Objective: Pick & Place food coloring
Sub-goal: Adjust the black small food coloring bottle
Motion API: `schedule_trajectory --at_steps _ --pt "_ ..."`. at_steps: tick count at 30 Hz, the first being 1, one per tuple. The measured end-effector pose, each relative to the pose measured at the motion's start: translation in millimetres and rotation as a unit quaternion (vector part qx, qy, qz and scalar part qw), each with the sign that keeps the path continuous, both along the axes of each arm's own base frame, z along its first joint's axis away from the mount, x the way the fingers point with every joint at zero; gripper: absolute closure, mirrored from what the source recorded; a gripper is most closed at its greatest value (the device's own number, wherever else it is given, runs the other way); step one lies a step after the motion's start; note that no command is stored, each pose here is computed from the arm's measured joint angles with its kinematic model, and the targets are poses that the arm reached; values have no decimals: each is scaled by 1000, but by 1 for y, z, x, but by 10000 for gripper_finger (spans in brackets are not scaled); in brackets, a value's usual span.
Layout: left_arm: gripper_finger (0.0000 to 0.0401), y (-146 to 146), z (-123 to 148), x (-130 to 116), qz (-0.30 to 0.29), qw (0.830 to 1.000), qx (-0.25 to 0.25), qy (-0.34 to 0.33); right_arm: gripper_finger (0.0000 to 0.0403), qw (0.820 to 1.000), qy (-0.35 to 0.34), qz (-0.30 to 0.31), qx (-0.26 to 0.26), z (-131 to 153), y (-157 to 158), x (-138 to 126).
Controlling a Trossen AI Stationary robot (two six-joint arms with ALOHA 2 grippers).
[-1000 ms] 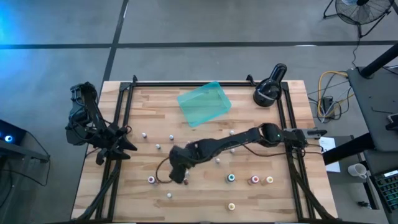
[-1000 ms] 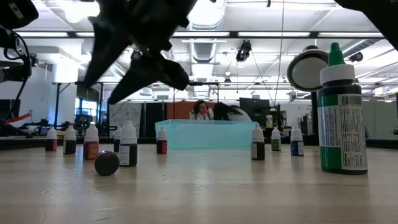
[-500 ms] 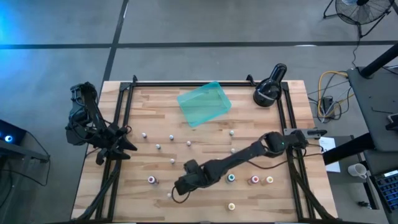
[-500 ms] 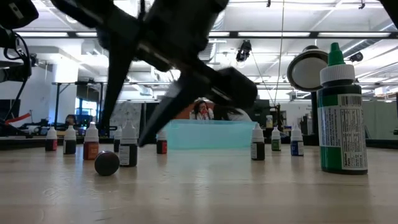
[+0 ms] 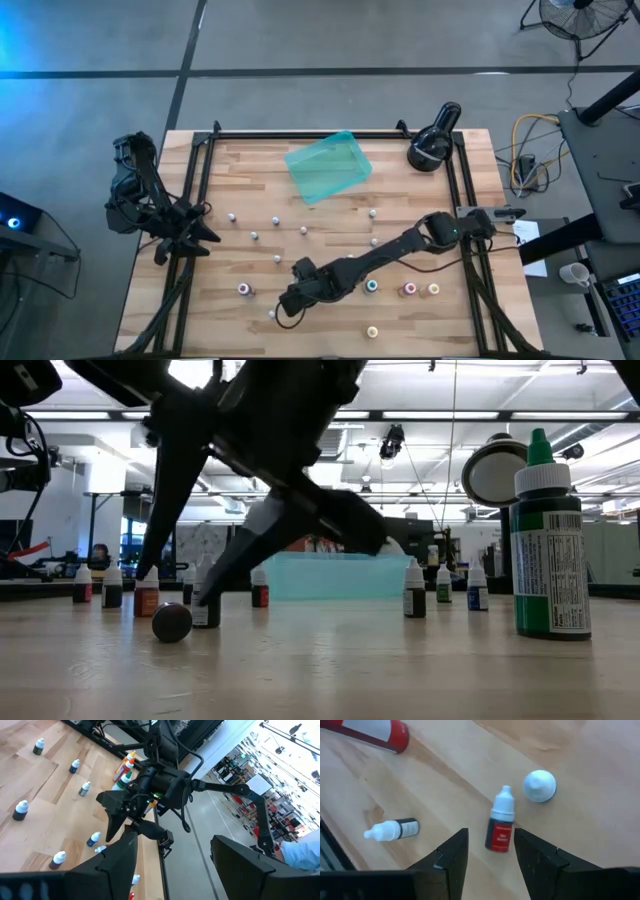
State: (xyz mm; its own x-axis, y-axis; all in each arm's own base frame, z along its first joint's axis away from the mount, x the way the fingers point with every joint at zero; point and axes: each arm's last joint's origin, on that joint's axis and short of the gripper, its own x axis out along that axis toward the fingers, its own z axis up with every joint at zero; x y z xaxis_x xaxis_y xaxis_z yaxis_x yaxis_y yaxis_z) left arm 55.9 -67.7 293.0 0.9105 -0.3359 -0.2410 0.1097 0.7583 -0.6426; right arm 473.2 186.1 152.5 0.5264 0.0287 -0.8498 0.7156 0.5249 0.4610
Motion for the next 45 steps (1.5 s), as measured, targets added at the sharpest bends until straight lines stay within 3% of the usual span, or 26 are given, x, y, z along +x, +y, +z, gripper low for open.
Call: schedule_trajectory --at_steps 10,17,25,29,35,45 --pt "176 0 0 0 0 1000 0 0 251 1000 19 -5 3 -15 -2 -5" --pt "176 0 0 0 0 1000 0 0 251 999 21 26 -22 -16 -3 -6" --pt "176 0 0 0 0 1000 0 0 251 980 -11 173 -98 -15 1 -2" --pt "176 0 0 0 0 1000 0 0 251 970 -15 208 -121 -15 0 -2" --pt "176 0 0 0 0 1000 0 0 255 974 -12 196 -116 -17 -3 -1" --pt "176 0 0 0 0 1000 0 0 260 995 5 86 -56 -34 -1 1"
